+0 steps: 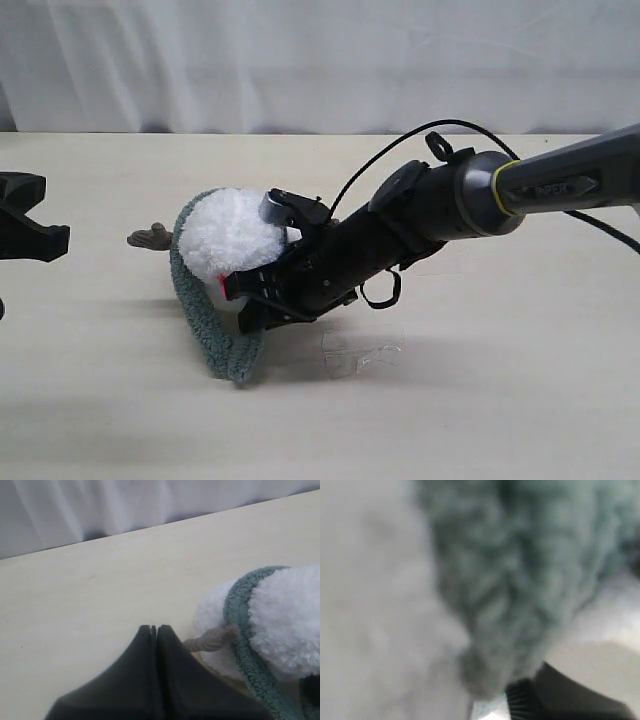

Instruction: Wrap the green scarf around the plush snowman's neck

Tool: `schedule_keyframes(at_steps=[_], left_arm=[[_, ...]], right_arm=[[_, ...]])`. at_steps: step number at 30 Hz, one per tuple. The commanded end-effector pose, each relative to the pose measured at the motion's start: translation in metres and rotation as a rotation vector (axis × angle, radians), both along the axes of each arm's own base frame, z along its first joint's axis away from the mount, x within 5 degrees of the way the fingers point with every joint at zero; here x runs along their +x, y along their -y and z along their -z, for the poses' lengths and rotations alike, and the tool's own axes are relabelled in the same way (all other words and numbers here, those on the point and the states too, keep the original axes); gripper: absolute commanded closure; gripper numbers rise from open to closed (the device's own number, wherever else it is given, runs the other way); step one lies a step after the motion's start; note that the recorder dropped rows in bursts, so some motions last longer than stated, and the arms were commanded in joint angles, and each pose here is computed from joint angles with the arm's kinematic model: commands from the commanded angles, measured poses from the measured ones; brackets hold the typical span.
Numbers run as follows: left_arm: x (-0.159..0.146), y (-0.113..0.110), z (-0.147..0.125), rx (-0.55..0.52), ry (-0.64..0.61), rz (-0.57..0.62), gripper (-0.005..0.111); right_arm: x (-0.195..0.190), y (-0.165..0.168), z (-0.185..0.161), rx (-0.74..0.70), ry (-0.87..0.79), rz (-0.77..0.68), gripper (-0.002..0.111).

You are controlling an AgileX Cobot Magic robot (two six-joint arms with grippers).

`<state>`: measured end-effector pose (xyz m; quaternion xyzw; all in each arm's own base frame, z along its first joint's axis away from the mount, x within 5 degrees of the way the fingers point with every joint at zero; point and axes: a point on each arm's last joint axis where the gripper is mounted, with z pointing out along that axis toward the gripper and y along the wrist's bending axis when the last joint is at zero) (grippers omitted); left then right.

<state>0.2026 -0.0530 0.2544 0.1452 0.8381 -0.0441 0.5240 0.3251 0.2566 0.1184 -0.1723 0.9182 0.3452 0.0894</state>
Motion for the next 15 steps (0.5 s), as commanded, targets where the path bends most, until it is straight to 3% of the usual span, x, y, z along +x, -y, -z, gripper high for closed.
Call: schedule_keyframes(at_steps=[1, 4, 9, 15], left_arm=[[0.0, 0.001, 0.002, -0.011, -0.012, 0.002, 0.107], [0.0, 0.001, 0.003, -0.011, -0.019, 0.006, 0.107], [0.006, 0.003, 0.013, 0.002, -0.064, 0.003, 0.107], [0.01, 0.003, 0.019, 0.011, -0.09, -0.001, 0.107]], right_arm=[[-0.004, 0.0, 0.0, 0.01, -0.023, -0.039, 0.057], [-0.005, 0.0, -0.005, 0.016, -0.015, -0.043, 0.048], [-0.006, 0.001, -0.017, 0.013, 0.01, -0.064, 0.044], [-0.007, 0.016, -0.011, -0.174, 0.026, -0.101, 0.031]])
